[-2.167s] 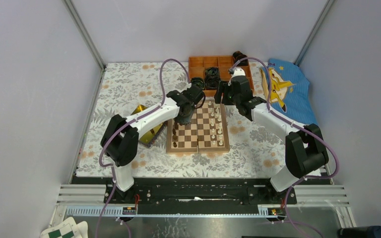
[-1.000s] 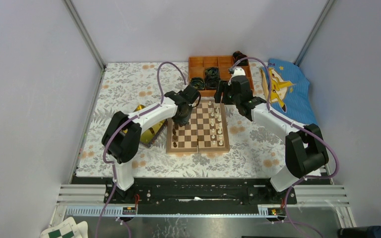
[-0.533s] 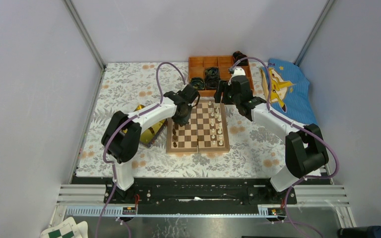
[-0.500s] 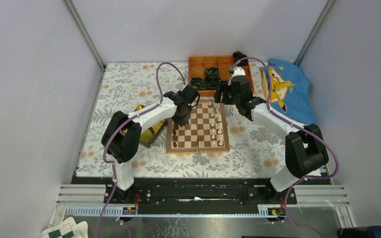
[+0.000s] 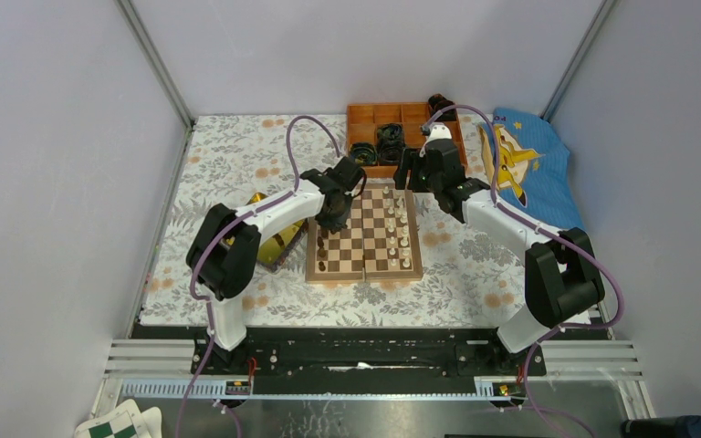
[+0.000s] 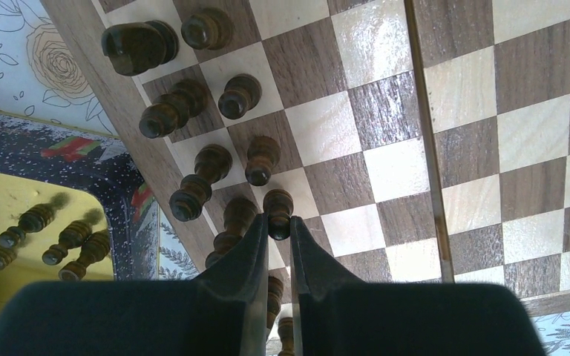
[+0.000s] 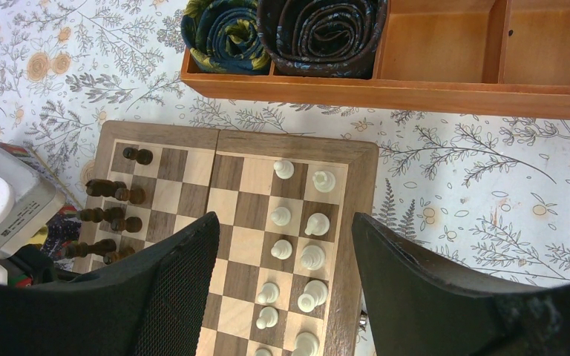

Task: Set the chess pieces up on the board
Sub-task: Place the chess piece on the chessboard.

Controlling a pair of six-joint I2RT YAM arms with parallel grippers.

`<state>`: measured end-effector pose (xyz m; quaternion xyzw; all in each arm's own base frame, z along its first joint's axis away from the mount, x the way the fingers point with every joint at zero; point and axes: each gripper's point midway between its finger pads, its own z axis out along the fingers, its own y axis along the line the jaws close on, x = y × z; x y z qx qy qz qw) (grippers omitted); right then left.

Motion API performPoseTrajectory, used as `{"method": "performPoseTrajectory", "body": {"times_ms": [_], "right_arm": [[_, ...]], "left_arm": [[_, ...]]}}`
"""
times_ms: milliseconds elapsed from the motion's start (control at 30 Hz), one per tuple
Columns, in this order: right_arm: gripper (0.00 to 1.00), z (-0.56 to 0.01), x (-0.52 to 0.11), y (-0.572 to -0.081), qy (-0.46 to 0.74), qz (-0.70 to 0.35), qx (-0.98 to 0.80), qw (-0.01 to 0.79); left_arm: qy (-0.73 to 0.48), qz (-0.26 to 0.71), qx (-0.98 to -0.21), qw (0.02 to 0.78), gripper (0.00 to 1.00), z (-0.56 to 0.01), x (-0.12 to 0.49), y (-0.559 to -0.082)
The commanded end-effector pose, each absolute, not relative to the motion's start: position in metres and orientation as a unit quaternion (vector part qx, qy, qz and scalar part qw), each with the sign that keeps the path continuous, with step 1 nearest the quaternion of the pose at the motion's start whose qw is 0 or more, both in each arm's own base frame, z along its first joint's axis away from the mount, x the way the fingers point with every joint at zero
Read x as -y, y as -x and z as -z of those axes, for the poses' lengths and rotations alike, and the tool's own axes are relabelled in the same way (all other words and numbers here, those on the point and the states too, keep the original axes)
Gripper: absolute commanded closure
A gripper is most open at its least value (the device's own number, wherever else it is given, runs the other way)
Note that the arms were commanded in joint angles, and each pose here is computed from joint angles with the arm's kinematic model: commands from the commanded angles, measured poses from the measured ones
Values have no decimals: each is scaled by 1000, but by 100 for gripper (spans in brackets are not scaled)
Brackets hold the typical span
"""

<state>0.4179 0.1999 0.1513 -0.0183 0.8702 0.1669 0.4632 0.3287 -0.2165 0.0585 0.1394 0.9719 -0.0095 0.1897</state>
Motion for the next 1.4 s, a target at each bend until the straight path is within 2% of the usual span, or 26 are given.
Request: {"method": "performPoseTrajectory", "body": {"times_ms": [0,500,833,1367], "right_arm": [[27,-166,-200,-425,17,-175,-856,485],[26,-165,-201,-425,17,-176,-857,485],[26,-163,-202,-425,19,-177,-858,482],[26,-165,-202,-424,20,-180,-857,483]], "left_arm": [[-143,18,-971,191,96,-52,219,-333],[-143,20,-972,187,91,-48,219,-330],[-143,17,-972,187,71,-48,217,-329],[-138,23,-970,201,68,-64,219,-333]]}}
